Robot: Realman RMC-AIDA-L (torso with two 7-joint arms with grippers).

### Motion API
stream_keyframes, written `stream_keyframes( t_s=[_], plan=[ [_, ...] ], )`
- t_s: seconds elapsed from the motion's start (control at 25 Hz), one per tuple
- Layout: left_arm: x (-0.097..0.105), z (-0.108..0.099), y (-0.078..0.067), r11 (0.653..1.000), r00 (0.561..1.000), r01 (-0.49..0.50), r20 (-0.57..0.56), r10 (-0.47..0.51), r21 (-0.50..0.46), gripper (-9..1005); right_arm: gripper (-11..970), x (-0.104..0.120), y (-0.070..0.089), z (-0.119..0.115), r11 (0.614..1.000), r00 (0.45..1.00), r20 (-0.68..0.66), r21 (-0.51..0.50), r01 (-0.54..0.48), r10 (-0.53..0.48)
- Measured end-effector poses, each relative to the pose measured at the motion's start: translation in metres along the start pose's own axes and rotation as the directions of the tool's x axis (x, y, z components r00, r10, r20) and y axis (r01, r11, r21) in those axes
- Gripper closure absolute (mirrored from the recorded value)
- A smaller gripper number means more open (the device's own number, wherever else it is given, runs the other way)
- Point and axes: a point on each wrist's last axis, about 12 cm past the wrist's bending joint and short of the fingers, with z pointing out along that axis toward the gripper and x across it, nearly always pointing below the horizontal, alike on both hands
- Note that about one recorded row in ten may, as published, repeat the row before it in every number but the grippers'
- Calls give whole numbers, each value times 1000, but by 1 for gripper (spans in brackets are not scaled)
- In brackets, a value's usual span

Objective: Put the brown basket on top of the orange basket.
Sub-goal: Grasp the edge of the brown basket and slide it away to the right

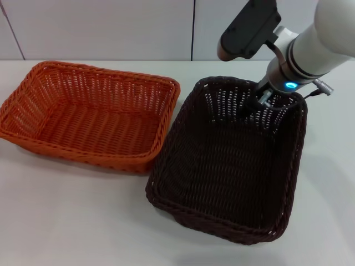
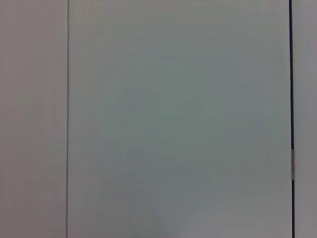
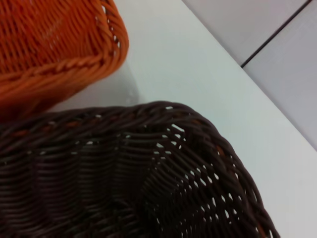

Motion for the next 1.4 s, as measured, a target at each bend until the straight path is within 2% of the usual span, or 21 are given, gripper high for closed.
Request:
stream_keyframes(
  t_s=[0.36, 0.6, 0.84, 1.16, 1.4],
  plan=[
    [0, -3, 2, 1000, 1000, -2, 2, 2, -5, 256, 310, 1, 9, 0, 999, 999, -43, -13, 30, -31],
    [1, -4, 3, 1000, 1000, -3, 0, 3, -6, 256, 333, -4, 10, -11, 999, 999, -11, -3, 48, -48],
    [1, -4, 3, 1000, 1000, -3, 0, 3, -4, 256, 508, -5, 12, -14, 998, 998, -12, 3, 70, -70],
    [0, -2, 1, 1000, 1000, -2, 4, 2, 2, 256, 551, -9, 12, -22, 997, 997, -9, -3, 79, -79],
    [0, -1, 0, 1000, 1000, -2, 5, 2, 3, 256, 558, -14, 18, -42, 995, 996, 20, -46, 92, -91]
  ],
)
